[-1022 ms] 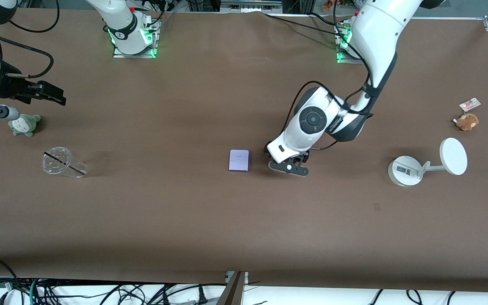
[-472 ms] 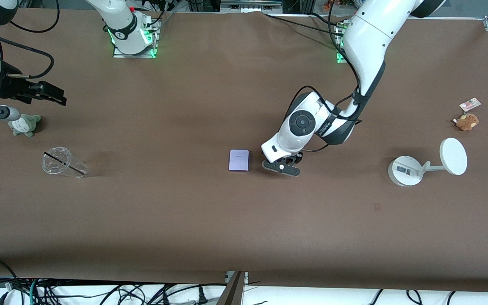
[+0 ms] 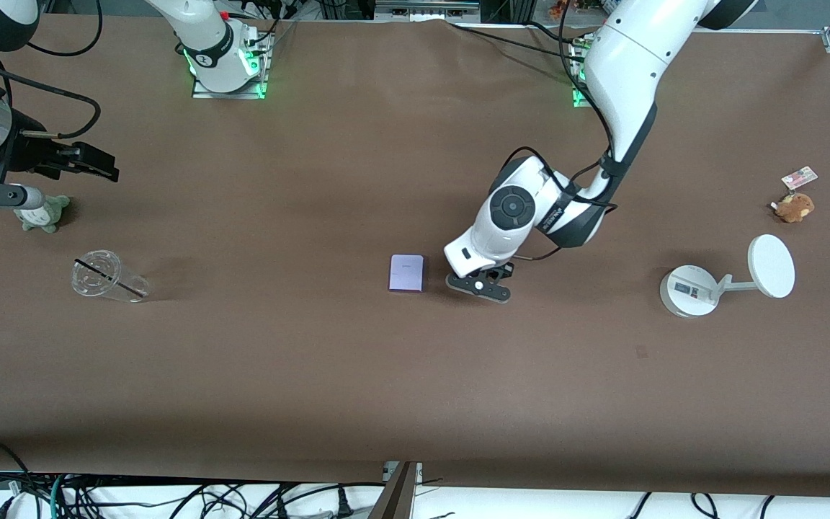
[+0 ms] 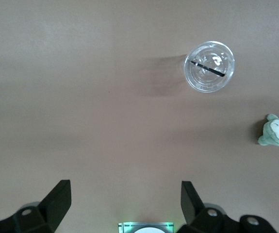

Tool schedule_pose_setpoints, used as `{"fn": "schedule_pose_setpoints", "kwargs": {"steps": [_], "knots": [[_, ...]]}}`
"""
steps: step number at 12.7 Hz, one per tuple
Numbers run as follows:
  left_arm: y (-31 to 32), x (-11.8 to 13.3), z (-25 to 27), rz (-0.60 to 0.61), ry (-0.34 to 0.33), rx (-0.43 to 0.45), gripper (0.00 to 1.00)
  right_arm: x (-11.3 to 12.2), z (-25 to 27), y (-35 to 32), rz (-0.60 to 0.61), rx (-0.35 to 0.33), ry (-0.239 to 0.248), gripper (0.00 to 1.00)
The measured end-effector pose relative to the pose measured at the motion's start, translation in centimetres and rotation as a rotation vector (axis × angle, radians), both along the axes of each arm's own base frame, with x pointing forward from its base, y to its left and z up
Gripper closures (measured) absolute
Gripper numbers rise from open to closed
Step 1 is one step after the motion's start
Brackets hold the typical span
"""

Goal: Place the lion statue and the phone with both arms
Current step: 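Grasp the lion statue with the left gripper, then set the lion beside the lamp base while the right gripper grasps the phone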

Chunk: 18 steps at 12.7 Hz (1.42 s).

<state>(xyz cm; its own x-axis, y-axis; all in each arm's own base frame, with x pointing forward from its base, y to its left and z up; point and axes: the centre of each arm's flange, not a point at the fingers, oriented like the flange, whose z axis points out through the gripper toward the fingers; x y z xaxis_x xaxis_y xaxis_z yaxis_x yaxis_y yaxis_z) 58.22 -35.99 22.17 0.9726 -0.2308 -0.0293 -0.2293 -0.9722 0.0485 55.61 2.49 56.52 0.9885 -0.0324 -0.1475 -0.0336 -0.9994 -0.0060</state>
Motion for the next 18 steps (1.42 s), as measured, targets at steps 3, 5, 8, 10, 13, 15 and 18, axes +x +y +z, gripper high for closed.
{"fn": "schedule_pose_setpoints", "kwargs": {"steps": [3,5,8,10,13,15,18], "knots": [[7.5,2.9,6.1,0.102,0.070,0.085,0.65,0.0,0.0,3.1,0.031,0.004,-0.013,0.00],[12.6,4.0,10.2,0.170,0.086,0.113,0.65,0.0,-0.2,5.6,0.018,0.001,-0.022,0.00],[18.5,5.2,13.8,0.237,0.080,0.123,0.65,-0.2,-0.7,10.9,-0.001,-0.001,-0.050,0.00],[23.8,6.2,13.7,0.249,0.094,0.121,0.65,-0.4,-1.1,13.7,0.012,0.004,-0.063,0.00],[28.8,6.4,11.6,0.261,0.128,0.117,0.65,-0.3,-2.0,16.8,0.057,0.021,-0.085,0.00],[29.5,6.3,9.3,0.244,0.097,0.137,0.65,0.2,-3.8,19.8,0.058,0.037,-0.104,0.00],[30.4,4.9,4.6,0.236,0.026,0.113,0.65,0.1,-7.6,25.8,0.019,0.060,-0.112,0.00]]}}
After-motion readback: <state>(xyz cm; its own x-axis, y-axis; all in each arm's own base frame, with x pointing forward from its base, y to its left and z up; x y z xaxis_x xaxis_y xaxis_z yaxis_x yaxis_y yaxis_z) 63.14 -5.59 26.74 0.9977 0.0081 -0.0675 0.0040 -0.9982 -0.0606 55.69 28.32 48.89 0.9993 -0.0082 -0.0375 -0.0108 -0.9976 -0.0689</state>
